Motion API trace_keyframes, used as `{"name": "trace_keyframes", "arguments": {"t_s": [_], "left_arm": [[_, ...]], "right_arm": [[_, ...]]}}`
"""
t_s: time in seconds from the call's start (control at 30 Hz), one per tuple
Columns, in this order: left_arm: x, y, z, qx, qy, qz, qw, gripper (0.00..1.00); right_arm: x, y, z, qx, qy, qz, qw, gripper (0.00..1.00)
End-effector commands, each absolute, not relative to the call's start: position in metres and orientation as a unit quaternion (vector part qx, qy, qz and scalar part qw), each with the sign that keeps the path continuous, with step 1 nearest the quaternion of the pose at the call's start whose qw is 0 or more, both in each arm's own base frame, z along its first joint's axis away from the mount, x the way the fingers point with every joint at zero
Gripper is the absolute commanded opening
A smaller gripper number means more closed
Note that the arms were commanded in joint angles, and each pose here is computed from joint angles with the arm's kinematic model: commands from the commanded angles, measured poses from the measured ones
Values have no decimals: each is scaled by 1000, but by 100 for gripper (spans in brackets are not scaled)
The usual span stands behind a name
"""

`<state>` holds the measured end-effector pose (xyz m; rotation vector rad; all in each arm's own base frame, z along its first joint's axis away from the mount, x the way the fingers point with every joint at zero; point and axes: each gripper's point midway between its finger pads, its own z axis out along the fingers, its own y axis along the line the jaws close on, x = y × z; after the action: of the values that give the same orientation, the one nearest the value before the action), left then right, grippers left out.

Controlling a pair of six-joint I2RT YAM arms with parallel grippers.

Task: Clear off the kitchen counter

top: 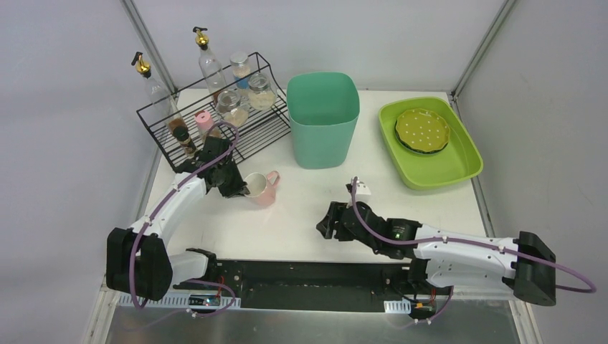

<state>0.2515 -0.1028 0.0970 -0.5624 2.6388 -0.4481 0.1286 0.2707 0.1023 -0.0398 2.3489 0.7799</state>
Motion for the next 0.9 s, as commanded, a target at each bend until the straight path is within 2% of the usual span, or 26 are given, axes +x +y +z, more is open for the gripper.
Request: {"name": "trace_keyframes", "arguments": {"t_s": [0.0,0.23,0.47,0.67,0.87], "left_arm": [[252,-125,110,-157,944,-206,204,0],[240,-175,125,-53,950,-231,202,0],[228,-221,137,54,947,-250,193,0],[220,-251,134,108,947,-231,194,0],[212,-277,126,157,945,-214,189,0]], "right_arm": [[133,260,125,-35,888,286,357,66],[129,241,155,-70,882,280,373,67],[110,224,176,-182,865,281,374,67],[97,224,196,-204,854,313,363,69],[96,226,188,-250,852,291,356,66]]}}
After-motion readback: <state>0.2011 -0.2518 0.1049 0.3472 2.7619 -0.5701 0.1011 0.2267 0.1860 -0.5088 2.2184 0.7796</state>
